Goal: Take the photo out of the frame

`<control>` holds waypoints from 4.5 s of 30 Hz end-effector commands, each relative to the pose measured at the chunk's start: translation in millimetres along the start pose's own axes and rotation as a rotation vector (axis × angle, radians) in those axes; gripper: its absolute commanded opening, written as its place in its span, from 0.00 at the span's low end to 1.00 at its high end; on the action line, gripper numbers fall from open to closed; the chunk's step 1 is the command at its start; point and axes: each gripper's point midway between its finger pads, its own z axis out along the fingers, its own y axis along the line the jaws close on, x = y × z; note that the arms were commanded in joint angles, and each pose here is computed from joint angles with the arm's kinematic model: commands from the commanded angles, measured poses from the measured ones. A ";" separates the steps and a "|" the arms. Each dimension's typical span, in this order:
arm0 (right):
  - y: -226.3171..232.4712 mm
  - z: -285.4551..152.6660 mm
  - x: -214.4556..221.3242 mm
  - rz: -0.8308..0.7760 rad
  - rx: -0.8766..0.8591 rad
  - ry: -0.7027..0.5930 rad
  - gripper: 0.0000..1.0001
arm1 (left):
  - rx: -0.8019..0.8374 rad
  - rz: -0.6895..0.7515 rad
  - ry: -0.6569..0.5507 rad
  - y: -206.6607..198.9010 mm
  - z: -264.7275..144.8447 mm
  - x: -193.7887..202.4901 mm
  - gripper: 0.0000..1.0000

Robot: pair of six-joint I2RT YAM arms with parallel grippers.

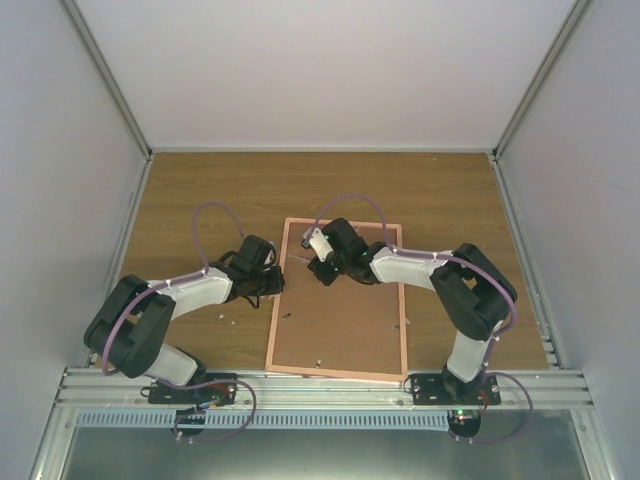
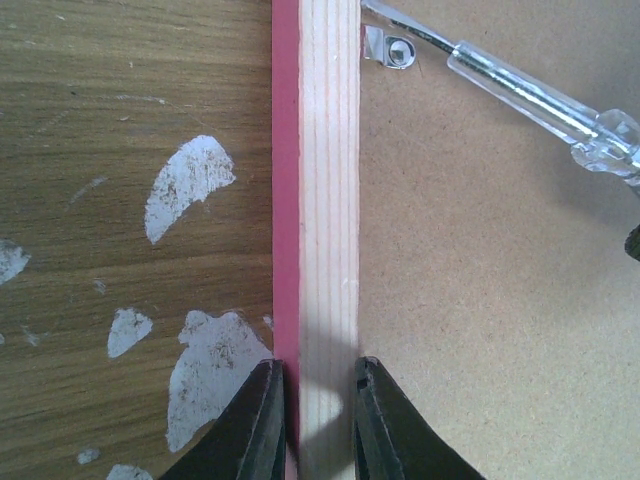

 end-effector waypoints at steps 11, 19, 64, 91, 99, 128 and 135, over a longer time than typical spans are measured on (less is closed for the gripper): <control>-9.0 4.7 15.5 0.040 0.008 0.066 0.01 | 0.033 -0.009 0.069 -2.7 4.7 23.7 0.10; 2.1 12.4 24.3 0.006 -0.063 0.119 0.01 | 0.034 -0.008 0.067 -4.2 5.0 21.5 0.10; 12.0 -36.7 39.5 0.044 -0.064 0.216 0.01 | -0.015 -0.046 0.039 7.7 1.3 19.6 0.10; -30.7 -96.3 4.1 0.193 0.243 -0.179 0.01 | 0.116 -0.741 -0.168 32.4 -43.7 36.4 0.13; -32.5 -100.6 7.7 0.187 0.248 -0.214 0.00 | 0.032 -0.637 -0.096 22.2 -38.6 43.4 0.29; -2.5 -118.3 24.7 0.062 0.118 -0.429 0.00 | -0.193 0.257 -0.136 66.0 -7.3 -186.4 0.91; -0.2 -118.2 24.6 0.054 0.106 -0.431 0.01 | -0.133 0.284 -0.018 70.1 32.3 -182.0 0.84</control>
